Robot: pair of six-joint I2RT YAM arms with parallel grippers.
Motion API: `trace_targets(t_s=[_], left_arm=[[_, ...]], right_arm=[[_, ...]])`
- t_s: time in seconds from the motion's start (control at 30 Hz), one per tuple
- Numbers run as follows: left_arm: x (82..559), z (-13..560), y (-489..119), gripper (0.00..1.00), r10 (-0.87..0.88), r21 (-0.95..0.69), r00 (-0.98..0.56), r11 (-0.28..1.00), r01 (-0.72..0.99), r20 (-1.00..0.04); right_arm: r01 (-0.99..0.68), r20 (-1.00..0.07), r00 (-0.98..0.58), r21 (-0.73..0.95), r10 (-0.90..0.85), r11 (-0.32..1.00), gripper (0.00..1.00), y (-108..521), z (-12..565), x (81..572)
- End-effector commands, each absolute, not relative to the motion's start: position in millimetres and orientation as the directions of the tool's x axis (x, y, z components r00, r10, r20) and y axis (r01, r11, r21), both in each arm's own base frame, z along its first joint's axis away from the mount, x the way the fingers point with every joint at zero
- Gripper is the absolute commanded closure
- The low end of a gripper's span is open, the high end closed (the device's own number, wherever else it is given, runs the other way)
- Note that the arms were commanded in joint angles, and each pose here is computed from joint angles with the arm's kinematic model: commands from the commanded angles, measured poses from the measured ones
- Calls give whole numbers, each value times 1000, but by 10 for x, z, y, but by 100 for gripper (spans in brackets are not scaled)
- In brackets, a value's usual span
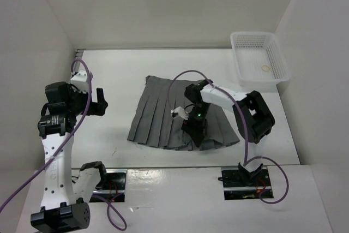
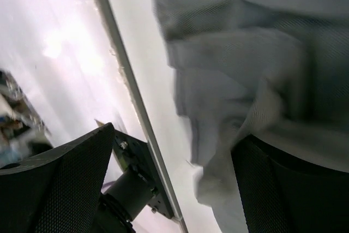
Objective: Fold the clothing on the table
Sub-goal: Flatten the skirt out
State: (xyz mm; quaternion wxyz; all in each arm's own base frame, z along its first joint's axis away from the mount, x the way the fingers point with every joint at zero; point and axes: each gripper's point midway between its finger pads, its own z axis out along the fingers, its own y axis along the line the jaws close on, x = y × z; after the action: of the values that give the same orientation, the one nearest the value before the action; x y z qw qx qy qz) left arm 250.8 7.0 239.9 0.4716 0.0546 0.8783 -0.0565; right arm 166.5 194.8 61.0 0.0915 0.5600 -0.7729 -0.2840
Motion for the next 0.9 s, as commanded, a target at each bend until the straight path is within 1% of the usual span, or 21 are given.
trace_targets(t_s=[0.0, 0.03, 0.13, 0.37, 0.4, 0.43, 0.53, 0.6, 0.63, 0.7, 0.73, 0.77, 0.8, 0.83, 0.87], left_arm=[[2524, 2493, 45, 0, 69, -28, -505, 983, 181, -860], [2524, 2493, 45, 0, 69, -28, -505, 983, 181, -860], [2524, 2493, 45, 0, 69, -28, -505, 983, 181, -860], [2512, 2514, 42, 0, 71, -24, -498, 983, 181, -864], [2512, 2514, 42, 0, 71, -24, -498, 983, 181, -864], [2512, 2514, 42, 0, 71, -24, -498, 983, 181, -864], [2512, 2514, 42, 0, 71, -24, -498, 983, 181, -864], [2512, 2514, 69, 0, 75, -16, -497, 984, 177, -865], [2507, 2477, 68, 0, 73, -20, -504, 984, 176, -860], [2521, 2452, 72, 0, 71, -24, -513, 984, 176, -855], [2520, 2452, 95, 0, 66, -24, -514, 986, 167, -855], [2520, 2452, 95, 0, 66, -24, -514, 986, 167, -855], [2531, 2432, 98, 0, 64, -28, -521, 986, 167, -851], [2532, 2432, 98, 0, 64, -28, -522, 986, 167, -851], [2532, 2432, 98, 0, 64, -28, -522, 986, 167, -851]], right_arm=[[-778, -119, -260, 613, -958, 135, 11, 2026, 601, 1291], [-764, -89, -242, 632, -966, 133, 11, 2015, 539, 1203], [-759, -64, -183, 643, -981, 99, 11, 2086, 498, 1045], [-773, -76, -20, 634, -997, -33, 11, 2224, 551, 667], [-775, -71, 23, 628, -997, -63, 11, 2239, 545, 590], [-771, -64, 42, 633, -997, -73, 11, 2226, 535, 533], [-787, -87, 65, 608, -994, -104, 12, 2248, 612, 498], [-813, -147, 47, 569, -988, -123, 14, 2293, 768, 562], [-828, -169, 2, 552, -986, -96, 14, 2299, 839, 664], [-869, -249, -78, 491, -965, -57, 14, 2344, 1098, 864], [-893, -304, -158, 451, -940, 4, 14, 2357, 1235, 1130], [-913, -361, -196, 407, -912, 35, 14, 2396, 1334, 1307], [-926, -414, -268, 359, -870, 114, 14, 2392, 1520, 1461], [-927, -449, -334, 316, -828, 203, 14, 2324, 1589, 1702], [-938, -514, -339, 245, -788, 244, 14, 2369, 1672, 1922]])
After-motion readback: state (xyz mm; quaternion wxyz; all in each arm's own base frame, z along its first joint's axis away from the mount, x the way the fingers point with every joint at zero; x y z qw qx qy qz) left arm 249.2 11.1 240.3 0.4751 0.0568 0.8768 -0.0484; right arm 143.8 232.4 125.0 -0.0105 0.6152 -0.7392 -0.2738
